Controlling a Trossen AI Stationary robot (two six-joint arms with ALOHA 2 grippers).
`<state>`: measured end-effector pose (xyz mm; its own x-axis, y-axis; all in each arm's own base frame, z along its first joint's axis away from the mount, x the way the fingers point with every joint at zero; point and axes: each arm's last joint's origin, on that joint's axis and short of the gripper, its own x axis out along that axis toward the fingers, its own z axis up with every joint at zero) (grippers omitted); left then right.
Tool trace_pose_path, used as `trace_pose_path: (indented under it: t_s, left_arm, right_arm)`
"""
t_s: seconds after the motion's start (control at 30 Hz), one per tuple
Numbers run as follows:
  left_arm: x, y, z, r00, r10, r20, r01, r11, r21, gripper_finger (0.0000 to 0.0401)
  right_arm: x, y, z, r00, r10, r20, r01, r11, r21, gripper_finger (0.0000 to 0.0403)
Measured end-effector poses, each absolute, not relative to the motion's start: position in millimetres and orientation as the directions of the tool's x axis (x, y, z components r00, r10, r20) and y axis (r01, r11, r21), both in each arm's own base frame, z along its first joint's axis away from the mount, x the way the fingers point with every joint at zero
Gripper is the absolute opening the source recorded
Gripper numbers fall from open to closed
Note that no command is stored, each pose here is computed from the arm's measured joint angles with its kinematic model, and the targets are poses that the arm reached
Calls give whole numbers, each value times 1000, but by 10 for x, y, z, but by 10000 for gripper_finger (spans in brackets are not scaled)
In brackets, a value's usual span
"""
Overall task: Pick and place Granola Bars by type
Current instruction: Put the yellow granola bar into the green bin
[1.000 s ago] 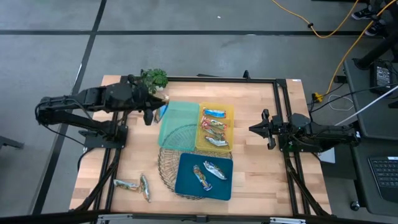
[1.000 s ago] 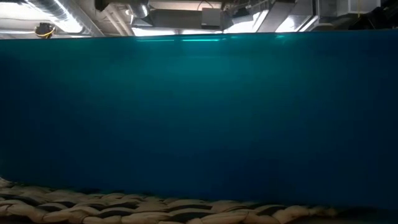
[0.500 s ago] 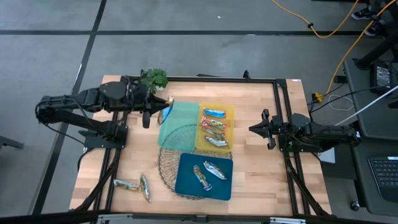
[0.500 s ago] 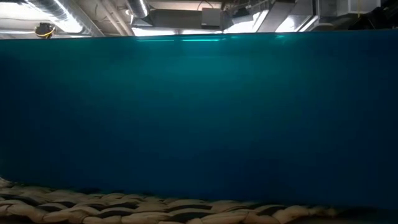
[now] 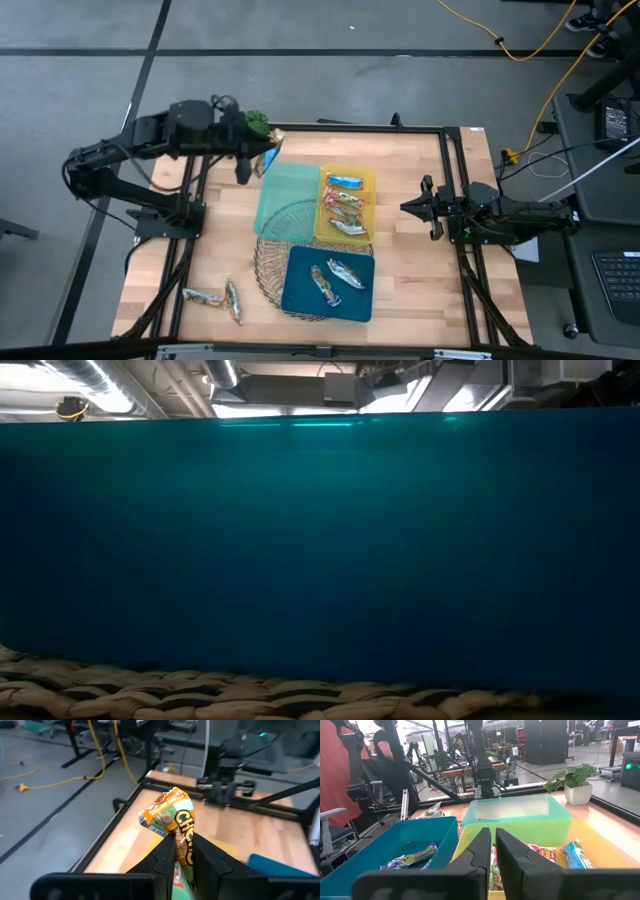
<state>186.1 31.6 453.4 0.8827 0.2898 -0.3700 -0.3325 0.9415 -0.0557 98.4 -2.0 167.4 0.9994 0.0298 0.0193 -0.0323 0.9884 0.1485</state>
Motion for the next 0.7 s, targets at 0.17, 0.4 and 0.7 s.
trace_pose_path:
  t_s: [0.17,0.4,0.7]
  left_arm:
    - [2031,510,4485,854,297,-427,-348,937,-43,47]
    - [2358,820,4226,785,308,-538,-384,923,-31,47]
    - [2734,1157,3693,629,289,-721,-386,922,33,47]
  right_arm:
    - [984,-20,1674,999,30,20,-32,988,149,32]
    - [984,-20,1674,999,30,20,-32,988,149,32]
    - [984,-20,1674,999,30,20,-32,988,149,32]
